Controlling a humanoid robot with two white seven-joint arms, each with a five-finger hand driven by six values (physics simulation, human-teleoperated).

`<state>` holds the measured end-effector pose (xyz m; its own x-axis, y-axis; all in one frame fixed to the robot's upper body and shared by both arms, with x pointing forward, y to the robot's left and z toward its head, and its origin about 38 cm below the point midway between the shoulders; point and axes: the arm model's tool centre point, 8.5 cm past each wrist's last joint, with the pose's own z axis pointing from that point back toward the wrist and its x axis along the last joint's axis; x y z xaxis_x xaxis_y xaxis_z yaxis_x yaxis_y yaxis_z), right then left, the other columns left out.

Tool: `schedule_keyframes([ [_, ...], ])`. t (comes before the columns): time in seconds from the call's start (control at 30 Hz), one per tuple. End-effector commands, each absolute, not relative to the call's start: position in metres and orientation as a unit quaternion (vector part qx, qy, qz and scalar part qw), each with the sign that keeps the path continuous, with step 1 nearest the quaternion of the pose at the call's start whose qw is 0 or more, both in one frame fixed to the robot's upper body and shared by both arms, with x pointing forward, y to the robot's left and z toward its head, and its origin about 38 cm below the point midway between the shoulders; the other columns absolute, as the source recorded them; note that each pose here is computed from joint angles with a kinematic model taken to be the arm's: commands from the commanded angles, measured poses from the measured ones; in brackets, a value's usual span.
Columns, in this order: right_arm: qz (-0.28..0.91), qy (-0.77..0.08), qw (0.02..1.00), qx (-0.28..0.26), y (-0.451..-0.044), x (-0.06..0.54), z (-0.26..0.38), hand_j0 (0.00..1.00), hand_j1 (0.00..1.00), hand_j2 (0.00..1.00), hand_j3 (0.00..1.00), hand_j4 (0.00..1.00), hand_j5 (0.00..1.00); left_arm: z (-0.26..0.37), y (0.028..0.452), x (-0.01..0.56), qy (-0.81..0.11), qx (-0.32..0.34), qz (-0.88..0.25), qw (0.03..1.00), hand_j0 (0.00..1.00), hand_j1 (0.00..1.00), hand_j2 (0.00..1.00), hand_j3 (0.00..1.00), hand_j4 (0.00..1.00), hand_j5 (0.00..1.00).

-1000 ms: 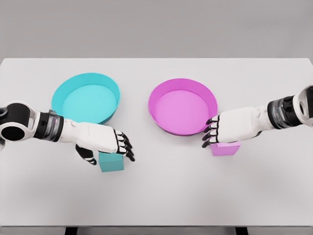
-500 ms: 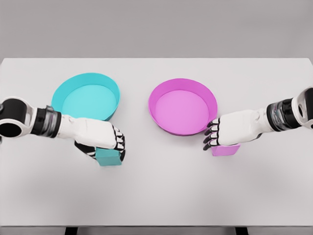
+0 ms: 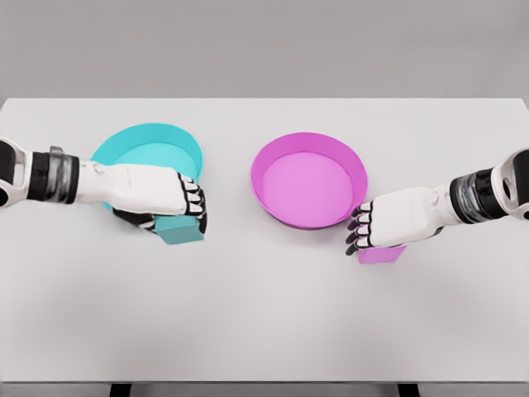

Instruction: Place the blocks in the corresponding plates according to their colors

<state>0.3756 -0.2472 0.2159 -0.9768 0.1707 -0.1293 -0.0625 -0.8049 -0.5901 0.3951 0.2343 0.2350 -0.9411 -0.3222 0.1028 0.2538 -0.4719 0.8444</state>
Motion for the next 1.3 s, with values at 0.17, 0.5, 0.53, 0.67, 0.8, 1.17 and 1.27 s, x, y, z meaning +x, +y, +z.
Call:
schedule_keyframes([
  [0.17, 0.948, -0.300, 0.060, -0.090, -0.248, 0.375, 0.213, 1.00, 1.00, 1.00, 1.00, 1.00, 1.00, 0.263, 0.260, 0.406, -0.515, 0.077, -0.831, 0.195, 0.48, 0.48, 0.48, 0.48, 0.48, 0.48],
  [0.5, 0.948, -0.301, 0.056, -0.091, -0.246, 0.376, 0.214, 0.90, 0.90, 0.90, 0.90, 0.90, 0.90, 0.259, 0.297, 0.433, -0.514, 0.107, -0.810, 0.259, 0.49, 0.49, 0.49, 0.49, 0.49, 0.49],
  [0.53, 0.948, -0.301, 0.056, -0.091, -0.246, 0.376, 0.214, 0.87, 0.87, 0.87, 0.87, 0.87, 0.87, 0.258, 0.297, 0.436, -0.516, 0.107, -0.808, 0.264, 0.49, 0.49, 0.49, 0.49, 0.49, 0.49],
  [0.67, 0.948, -0.301, 0.056, -0.091, -0.246, 0.376, 0.214, 0.79, 0.79, 0.79, 0.79, 0.79, 0.79, 0.254, 0.300, 0.444, -0.520, 0.109, -0.800, 0.278, 0.49, 0.49, 0.49, 0.49, 0.49, 0.49],
  [0.8, 0.948, -0.301, 0.056, -0.090, -0.245, 0.376, 0.214, 0.66, 0.66, 0.66, 0.66, 0.66, 0.66, 0.240, 0.303, 0.456, -0.522, 0.103, -0.791, 0.304, 0.49, 0.49, 0.49, 0.49, 0.49, 0.49],
  [1.17, 0.946, -0.306, 0.058, -0.089, -0.243, 0.378, 0.215, 0.59, 0.59, 0.59, 0.59, 0.59, 0.59, 0.208, 0.301, 0.478, -0.520, 0.088, -0.773, 0.352, 0.51, 0.51, 0.51, 0.51, 0.51, 0.51],
  [1.27, 0.945, -0.310, 0.060, -0.087, -0.242, 0.378, 0.217, 0.59, 0.59, 0.59, 0.59, 0.59, 0.59, 0.202, 0.304, 0.481, -0.516, 0.087, -0.771, 0.363, 0.51, 0.51, 0.51, 0.51, 0.51, 0.51],
])
